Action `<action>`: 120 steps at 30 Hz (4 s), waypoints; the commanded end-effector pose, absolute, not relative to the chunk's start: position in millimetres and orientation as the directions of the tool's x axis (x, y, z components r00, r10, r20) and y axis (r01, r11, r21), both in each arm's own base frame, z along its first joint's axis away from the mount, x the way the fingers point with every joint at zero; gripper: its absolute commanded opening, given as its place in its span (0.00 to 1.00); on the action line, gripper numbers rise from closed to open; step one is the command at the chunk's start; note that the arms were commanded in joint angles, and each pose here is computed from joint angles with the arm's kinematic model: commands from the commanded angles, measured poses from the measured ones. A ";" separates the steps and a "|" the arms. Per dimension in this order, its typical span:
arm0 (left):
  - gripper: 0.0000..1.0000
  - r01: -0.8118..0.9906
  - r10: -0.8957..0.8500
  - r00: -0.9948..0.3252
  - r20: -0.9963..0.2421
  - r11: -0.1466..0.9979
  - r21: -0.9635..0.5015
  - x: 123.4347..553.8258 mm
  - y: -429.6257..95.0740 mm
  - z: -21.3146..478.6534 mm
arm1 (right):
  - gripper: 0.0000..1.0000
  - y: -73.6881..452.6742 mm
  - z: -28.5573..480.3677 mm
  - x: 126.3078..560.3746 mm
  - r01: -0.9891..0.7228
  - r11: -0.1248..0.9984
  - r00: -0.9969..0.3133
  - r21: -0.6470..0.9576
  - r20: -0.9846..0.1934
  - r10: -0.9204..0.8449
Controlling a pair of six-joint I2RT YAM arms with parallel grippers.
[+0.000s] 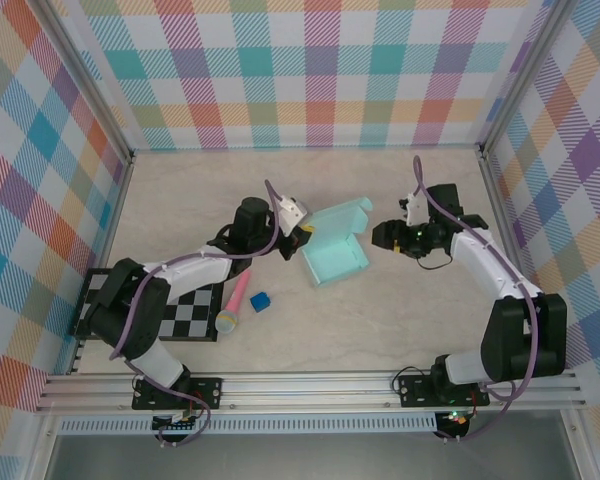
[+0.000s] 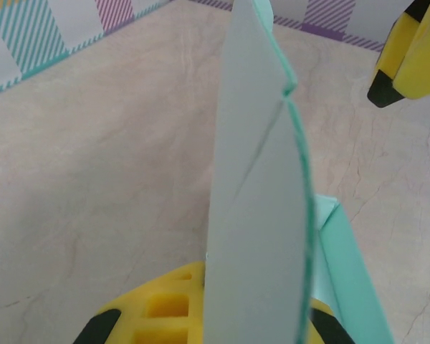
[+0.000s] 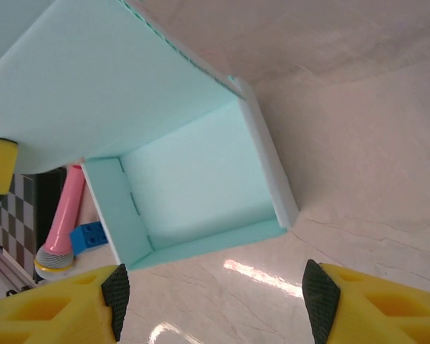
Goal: Fold the paper box
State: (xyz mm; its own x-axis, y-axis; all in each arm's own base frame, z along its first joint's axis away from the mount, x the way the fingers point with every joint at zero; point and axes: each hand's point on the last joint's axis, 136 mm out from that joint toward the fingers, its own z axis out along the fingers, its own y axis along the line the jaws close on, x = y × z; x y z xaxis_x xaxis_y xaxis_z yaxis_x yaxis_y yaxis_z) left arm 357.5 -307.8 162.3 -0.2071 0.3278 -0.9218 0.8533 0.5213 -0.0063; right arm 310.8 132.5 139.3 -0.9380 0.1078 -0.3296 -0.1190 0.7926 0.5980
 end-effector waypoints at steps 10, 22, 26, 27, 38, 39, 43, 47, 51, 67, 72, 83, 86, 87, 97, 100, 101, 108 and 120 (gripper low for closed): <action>0.12 0.906 0.375 -0.151 -0.915 0.422 0.023 392.3 -313.6 153.5 | 0.71 119.8 196.5 364.2 -0.295 0.786 -0.737 0.543 -0.653 0.174; 1.00 0.794 0.229 -0.220 -0.948 0.607 -0.038 417.2 -281.1 188.7 | 1.00 78.0 242.2 390.1 -0.056 0.747 -0.797 0.663 -0.480 0.366; 1.00 0.720 0.070 -0.314 -0.947 0.667 -0.190 402.8 -266.3 225.9 | 1.00 73.7 234.4 409.2 0.031 0.752 -0.837 0.659 -0.394 0.380; 1.00 0.692 0.016 -0.344 -0.939 0.680 -0.242 397.5 -261.4 234.7 | 1.00 76.9 232.7 414.3 0.027 0.742 -0.849 0.670 -0.376 0.371; 1.00 0.018 -0.428 -0.804 -0.412 0.675 -0.737 374.2 -230.9 189.6 | 1.00 128.9 196.0 447.3 0.226 0.556 -0.915 0.800 -0.021 0.403; 1.00 -0.054 -0.469 -0.808 -0.358 0.663 -0.747 375.6 -229.2 177.3 | 1.00 131.3 191.8 448.1 0.263 0.528 -0.906 0.807 0.018 0.422; 1.00 -0.213 -0.604 -0.774 -0.191 0.532 -0.819 392.4 -235.8 159.9 | 1.00 141.6 182.8 442.9 0.332 0.434 -0.891 0.837 0.128 0.434; 0.98 -0.267 -0.676 -0.733 -0.078 0.392 -0.880 414.5 -249.1 159.7 | 1.00 161.9 172.9 431.5 0.367 0.395 -0.893 0.842 0.201 0.403; 0.87 -0.300 -0.671 -0.740 -0.039 0.382 -0.874 425.5 -258.6 151.2 | 0.97 167.2 155.5 426.2 0.426 0.365 -0.871 0.828 0.267 0.412; 0.75 -0.320 -0.649 -0.760 0.025 0.340 -0.884 438.5 -273.9 143.2 | 0.89 181.0 156.0 431.2 0.425 0.370 -0.878 0.826 0.276 0.392; 0.80 -0.331 -0.654 -0.756 -0.011 0.397 -0.856 431.7 -242.4 139.2 | 0.93 159.4 158.5 433.0 0.368 0.474 -0.899 0.800 0.175 0.402; 0.92 0.015 -0.440 -0.795 -0.418 0.674 -0.739 396.3 -192.5 177.6 | 0.84 147.3 192.0 417.3 -0.496 0.757 -0.780 0.426 -0.602 -0.172; 0.92 0.207 -0.349 -0.735 -0.582 0.702 -0.682 374.4 -197.4 186.4 | 0.80 147.5 191.6 412.6 -0.650 0.707 -0.639 0.280 -0.705 -0.307; 0.92 0.253 -0.324 -0.715 -0.620 0.706 -0.662 367.7 -200.6 189.1 | 0.79 148.9 190.7 412.9 -0.674 0.691 -0.614 0.262 -0.719 -0.326; 0.92 0.488 -0.023 -0.583 -0.812 0.789 -0.373 341.7 -253.8 175.5 | 0.67 172.8 168.9 420.7 -0.743 0.601 -0.571 0.293 -0.745 -0.343; 0.86 0.471 0.007 -0.570 -0.822 0.822 -0.319 348.6 -254.6 170.3 | 0.67 177.8 156.4 418.3 -0.746 0.602 -0.570 0.283 -0.740 -0.358; 0.84 0.472 0.029 -0.565 -0.825 0.831 -0.294 349.8 -255.8 167.8 | 0.66 179.8 152.3 417.1 -0.751 0.597 -0.567 0.282 -0.740 -0.363; 0.67 0.491 0.094 -0.557 -0.825 0.838 -0.236 357.8 -274.1 151.8 | 0.60 185.6 130.6 421.4 -0.738 0.617 -0.576 0.273 -0.732 -0.365; 0.35 0.304 -0.022 -0.640 -0.768 0.911 -0.278 387.0 -275.4 143.4 | 0.32 195.7 133.7 417.0 -0.542 0.746 -0.715 0.387 -0.678 -0.169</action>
